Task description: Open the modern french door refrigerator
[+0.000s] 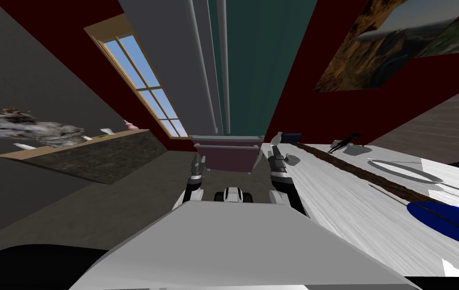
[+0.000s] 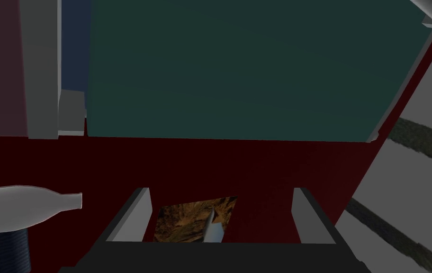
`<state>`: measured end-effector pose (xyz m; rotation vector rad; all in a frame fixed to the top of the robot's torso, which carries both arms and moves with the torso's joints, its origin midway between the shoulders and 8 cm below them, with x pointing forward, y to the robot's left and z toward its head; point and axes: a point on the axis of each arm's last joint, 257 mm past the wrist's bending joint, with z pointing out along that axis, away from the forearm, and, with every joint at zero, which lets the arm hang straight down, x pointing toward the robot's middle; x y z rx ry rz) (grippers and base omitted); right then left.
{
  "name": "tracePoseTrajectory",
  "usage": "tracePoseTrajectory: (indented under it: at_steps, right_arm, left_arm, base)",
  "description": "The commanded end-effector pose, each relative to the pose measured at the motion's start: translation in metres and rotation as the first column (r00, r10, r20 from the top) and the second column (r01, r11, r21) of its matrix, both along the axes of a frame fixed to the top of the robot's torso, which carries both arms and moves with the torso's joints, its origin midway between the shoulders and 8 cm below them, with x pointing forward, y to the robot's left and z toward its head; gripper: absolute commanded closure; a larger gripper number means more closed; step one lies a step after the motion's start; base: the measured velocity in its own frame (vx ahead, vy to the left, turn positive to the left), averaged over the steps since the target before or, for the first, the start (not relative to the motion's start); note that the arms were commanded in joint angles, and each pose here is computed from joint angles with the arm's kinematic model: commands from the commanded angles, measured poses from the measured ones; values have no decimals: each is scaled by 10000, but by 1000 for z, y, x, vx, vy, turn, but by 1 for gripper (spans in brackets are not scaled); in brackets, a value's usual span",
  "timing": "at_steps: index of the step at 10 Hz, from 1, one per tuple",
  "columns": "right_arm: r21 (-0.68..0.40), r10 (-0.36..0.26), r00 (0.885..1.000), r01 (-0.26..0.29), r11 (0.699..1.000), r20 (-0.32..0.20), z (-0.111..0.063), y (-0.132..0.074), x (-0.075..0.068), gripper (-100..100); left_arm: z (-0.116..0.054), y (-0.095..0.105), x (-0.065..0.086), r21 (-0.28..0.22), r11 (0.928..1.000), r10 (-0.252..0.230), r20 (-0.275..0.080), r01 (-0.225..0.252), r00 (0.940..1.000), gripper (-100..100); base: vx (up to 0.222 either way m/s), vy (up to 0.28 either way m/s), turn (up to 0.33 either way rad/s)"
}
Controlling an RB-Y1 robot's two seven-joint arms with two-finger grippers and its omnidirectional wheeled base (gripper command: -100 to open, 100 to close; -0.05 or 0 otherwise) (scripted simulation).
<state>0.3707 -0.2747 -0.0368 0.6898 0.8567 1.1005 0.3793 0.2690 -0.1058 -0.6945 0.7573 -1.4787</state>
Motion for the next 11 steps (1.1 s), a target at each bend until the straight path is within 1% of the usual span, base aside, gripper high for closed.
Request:
tracePoseTrajectory:
  at_steps: [1, 2, 3, 4, 5, 6, 7, 8, 10, 11]
  right_arm:
    - [0, 0, 10000, 0, 10000, 0, 0, 0, 0, 0]
    - [0, 0, 10000, 0, 10000, 1, 0, 0, 0, 0]
    - [0, 0, 10000, 0, 10000, 0, 0, 0, 0, 0]
    - [0, 0, 10000, 0, 10000, 1, 0, 0, 0, 0]
    - [0, 0, 10000, 0, 10000, 0, 0, 0, 0, 0]
    - [0, 0, 10000, 0, 10000, 1, 0, 0, 0, 0]
    - [0, 0, 10000, 0, 10000, 1, 0, 0, 0, 0]
    - [0, 0, 10000, 0, 10000, 0, 0, 0, 0, 0]
    - [0, 0, 10000, 0, 10000, 0, 0, 0, 0, 0]
    - [0, 0, 10000, 0, 10000, 0, 0, 0, 0, 0]
  left_arm:
    - [-17, -1, 3, 43, 10000, -81, -157, 82, 9998, -100]
    - [-22, -4, 3, 72, 9998, -162, -114, 163, 9998, -100]
    - [-27, -3, 4, 70, 9999, -141, -239, 143, 9996, -100]
    - [-34, -6, 5, 95, 9997, -216, -239, 218, 9995, -100]
    - [-38, -5, 5, 93, 9997, -201, -324, 205, 9993, -100]
    - [-46, -8, 6, 116, 9996, -272, -362, 277, 9990, -100]
    - [-50, -11, 6, 139, 9992, -359, -314, 364, 9989, -100]
    - [-59, -10, 6, 136, 9993, -327, -504, 335, 9982, -100]
    - [-74, -15, 6, 172, 9987, -479, -570, 489, 9972, -100]
    - [-79, -14, 6, 170, 9987, -459, -691, 472, 9966, -100]
  base:
    - [96, -28, 14]
    - [94, -21, 22]
    - [76, -17, 11]
    - [88, -20, 23]
    - [75, -18, 15]
    - [87, -26, 28]
    - [135, -17, 40]
    - [111, -15, 14]
    - [131, -42, 35]
    - [104, -31, 15]
